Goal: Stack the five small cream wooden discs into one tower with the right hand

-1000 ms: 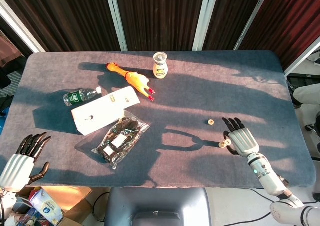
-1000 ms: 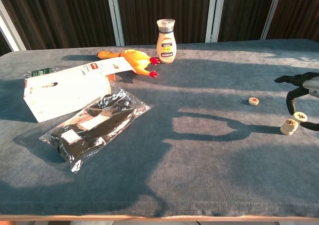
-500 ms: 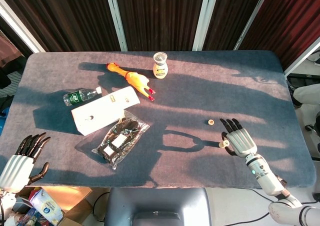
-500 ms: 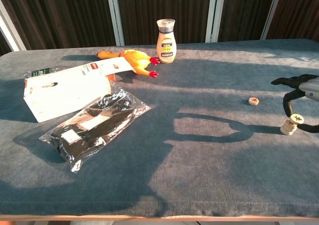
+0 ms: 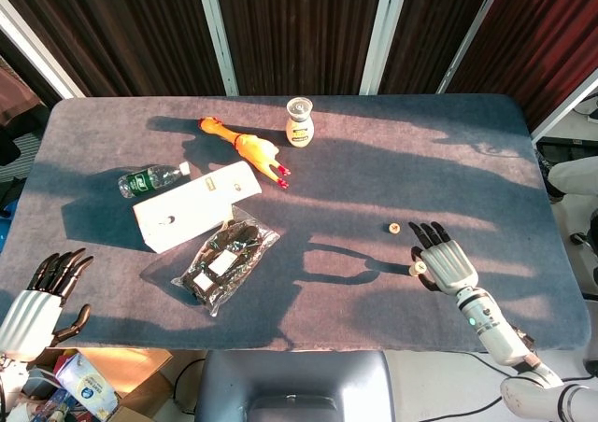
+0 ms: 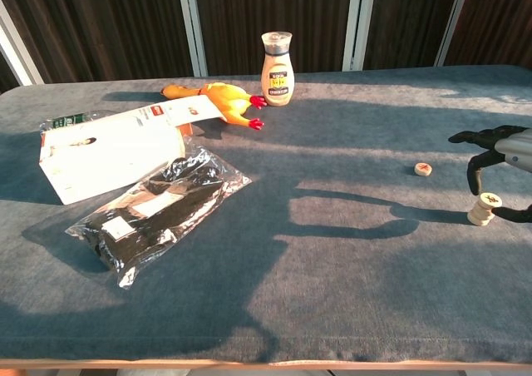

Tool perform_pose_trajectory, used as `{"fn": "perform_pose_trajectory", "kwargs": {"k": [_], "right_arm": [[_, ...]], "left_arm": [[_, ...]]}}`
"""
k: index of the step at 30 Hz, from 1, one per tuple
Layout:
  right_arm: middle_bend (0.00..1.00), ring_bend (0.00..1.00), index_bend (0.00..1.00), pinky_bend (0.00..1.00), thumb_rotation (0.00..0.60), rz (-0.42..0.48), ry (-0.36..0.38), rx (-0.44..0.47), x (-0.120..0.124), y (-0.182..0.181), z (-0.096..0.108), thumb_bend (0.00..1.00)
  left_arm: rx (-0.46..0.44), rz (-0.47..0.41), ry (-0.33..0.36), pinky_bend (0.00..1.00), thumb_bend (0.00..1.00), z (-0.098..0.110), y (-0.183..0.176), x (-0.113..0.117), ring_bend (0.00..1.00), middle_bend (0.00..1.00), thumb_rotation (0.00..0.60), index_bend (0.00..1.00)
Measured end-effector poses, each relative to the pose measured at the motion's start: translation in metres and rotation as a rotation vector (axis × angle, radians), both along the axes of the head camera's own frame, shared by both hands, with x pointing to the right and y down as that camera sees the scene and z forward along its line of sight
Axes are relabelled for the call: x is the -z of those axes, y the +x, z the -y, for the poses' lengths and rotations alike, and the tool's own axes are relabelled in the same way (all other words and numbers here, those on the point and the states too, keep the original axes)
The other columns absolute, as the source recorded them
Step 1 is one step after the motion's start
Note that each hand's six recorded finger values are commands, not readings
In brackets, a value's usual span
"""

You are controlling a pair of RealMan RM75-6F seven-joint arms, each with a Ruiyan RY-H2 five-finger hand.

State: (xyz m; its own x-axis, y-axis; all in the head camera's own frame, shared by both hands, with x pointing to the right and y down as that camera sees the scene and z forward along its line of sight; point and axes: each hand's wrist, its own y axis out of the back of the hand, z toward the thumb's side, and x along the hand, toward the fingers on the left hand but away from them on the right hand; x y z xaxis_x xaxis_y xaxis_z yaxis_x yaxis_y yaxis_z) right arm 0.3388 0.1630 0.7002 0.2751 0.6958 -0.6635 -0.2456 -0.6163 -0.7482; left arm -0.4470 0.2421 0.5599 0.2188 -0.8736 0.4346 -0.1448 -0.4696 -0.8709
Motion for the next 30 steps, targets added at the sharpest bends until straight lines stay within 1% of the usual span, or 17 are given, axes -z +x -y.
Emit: {"fn": "perform_pose_trajectory", "kwargs": {"k": [8, 11, 14, 18, 22, 24, 28, 30], "right_arm": [[0.06, 0.0, 0.49, 0.0, 0.6, 0.008, 0.009, -0.013, 0.003, 0.002, 0.001, 0.47], [0.06, 0.0, 0.46, 0.0, 0.6, 0.019, 0.026, -0.037, 0.007, 0.006, 0.005, 0.47], [0.06, 0.0, 0.46, 0.0, 0.6, 0.031, 0.043, -0.077, 0.012, 0.012, 0.013, 0.47], [0.06, 0.0, 0.47, 0.0, 0.6, 0.054, 0.067, -0.152, 0.018, 0.022, 0.032, 0.47], [0.06, 0.0, 0.48, 0.0, 0.6, 0.049, 0.113, -0.209, 0.019, 0.028, 0.059, 0.46], [0.06, 0.0, 0.49, 0.0, 0.6, 0.044, 0.12, -0.224, 0.016, 0.025, 0.069, 0.47], [0.06, 0.0, 0.5, 0.0, 0.6, 0.046, 0.095, -0.244, 0.0, 0.011, 0.085, 0.47], [0.06, 0.0, 0.51, 0.0, 0.6, 0.042, 0.083, -0.239, -0.009, 0.002, 0.089, 0.47]], "left_arm": [[0.0, -0.001, 0.001, 0.02, 0.48, 0.0, 0.0, 0.0, 0.0, 0.0, 0.6, 0.0], [0.002, -0.001, 0.001, 0.02, 0.48, 0.0, 0.0, 0.0, 0.0, 0.0, 0.6, 0.0], [0.003, -0.001, -0.001, 0.02, 0.48, 0.001, 0.0, 0.0, 0.0, 0.0, 0.6, 0.0], [-0.001, 0.0, -0.002, 0.02, 0.48, 0.001, 0.001, -0.001, 0.0, 0.0, 0.6, 0.0], [-0.004, 0.003, -0.004, 0.02, 0.48, 0.001, 0.002, -0.002, 0.0, 0.0, 0.6, 0.0], [-0.007, 0.003, -0.006, 0.02, 0.48, 0.001, 0.003, -0.003, 0.0, 0.0, 0.6, 0.0], [-0.005, 0.005, -0.005, 0.02, 0.48, 0.001, 0.002, -0.003, 0.0, 0.0, 0.6, 0.0], [-0.001, 0.007, -0.004, 0.02, 0.48, 0.002, 0.001, -0.003, 0.0, 0.0, 0.6, 0.0]]}}
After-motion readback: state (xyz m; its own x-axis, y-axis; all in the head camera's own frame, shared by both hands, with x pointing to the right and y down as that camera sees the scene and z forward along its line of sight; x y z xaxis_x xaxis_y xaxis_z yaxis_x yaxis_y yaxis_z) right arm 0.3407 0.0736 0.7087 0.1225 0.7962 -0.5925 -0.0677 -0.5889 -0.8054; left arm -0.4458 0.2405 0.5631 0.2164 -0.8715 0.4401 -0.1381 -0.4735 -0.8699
